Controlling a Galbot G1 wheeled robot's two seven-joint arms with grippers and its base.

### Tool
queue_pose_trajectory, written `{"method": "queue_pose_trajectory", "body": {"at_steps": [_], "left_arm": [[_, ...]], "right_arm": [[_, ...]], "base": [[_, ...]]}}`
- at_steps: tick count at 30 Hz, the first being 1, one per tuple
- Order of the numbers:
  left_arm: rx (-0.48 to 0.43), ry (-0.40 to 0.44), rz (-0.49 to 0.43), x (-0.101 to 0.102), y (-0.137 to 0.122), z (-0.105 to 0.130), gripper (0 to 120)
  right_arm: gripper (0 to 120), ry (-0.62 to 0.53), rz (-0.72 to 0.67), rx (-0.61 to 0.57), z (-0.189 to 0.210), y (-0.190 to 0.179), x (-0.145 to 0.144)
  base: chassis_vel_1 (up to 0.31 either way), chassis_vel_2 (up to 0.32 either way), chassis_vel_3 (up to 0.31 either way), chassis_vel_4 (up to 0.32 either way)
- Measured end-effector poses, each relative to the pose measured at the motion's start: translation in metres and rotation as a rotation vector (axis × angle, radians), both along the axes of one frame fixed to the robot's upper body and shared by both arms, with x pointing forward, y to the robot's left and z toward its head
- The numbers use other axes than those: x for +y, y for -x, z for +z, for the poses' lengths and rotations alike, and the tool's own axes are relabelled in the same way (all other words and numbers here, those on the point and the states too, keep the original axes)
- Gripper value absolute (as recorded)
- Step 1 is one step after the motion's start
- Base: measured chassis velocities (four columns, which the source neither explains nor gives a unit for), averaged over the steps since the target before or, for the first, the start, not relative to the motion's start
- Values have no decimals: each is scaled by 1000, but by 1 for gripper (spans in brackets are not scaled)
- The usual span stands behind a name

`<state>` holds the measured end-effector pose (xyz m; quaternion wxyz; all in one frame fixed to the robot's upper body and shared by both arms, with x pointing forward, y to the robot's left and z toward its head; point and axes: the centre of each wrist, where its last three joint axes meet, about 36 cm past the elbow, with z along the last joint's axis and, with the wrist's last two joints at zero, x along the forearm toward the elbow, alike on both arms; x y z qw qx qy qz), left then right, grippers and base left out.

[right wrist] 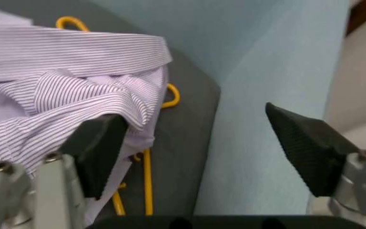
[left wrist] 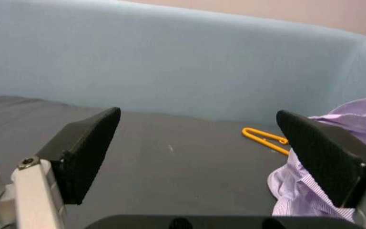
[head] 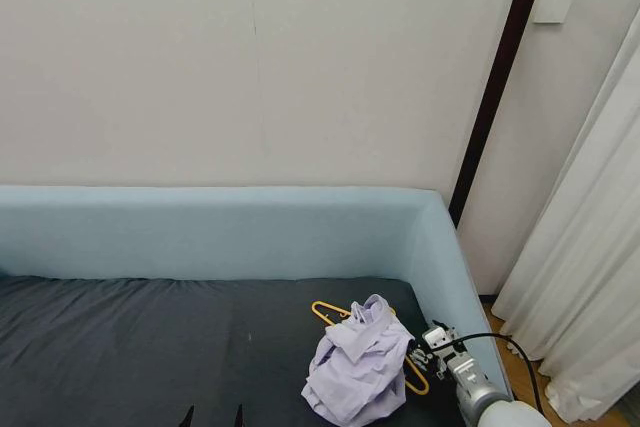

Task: Pick up the clothes from the sofa and hang them on the clothes hanger.

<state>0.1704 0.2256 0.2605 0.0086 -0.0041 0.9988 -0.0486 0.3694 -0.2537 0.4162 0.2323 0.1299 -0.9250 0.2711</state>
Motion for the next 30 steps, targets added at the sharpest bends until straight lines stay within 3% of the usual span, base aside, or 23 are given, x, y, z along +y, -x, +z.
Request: {"method": "queue_pose_trajectory", "body": {"at_steps": [2,7,13,15,17,18,21,23,27,30], "left_arm": [[0,-4,1,2,0,0,97],[-4,-4,4,3,-2,1,97],[-3,-2,4,4,-3,1,97],[-4,-2,5,5,-3,1,97],[-1,-1,7,5,-3,0,97],[-1,-1,7,5,-3,0,97],[2,0,5,4,-3,-1,97],[2,0,5,4,-3,-1,97],[7,0,6,4,-2,-2,97],[10,-2,8,5,-1,-3,97]], "right_arm": [[96,79,69,59,-16,6,-8],[100,234,170,197,-64,39,-9],[100,278,198,192,-65,49,-9],[100,192,153,186,-52,51,-4],[100,-29,-19,179,-26,39,14],[100,-29,-19,179,-26,39,14],[100,-257,-271,174,15,5,37],[100,-292,-319,184,22,-2,40],[100,-533,-516,378,31,-44,62],[100,-585,-541,439,28,-52,72]], "base": [[0,0,0,0],[0,0,0,0],[0,0,0,0],[0,0,0,0],[0,0,0,0],[0,0,0,0],[0,0,0,0],[0,0,0,0],[0,0,0,0],[0,0,0,0]]}}
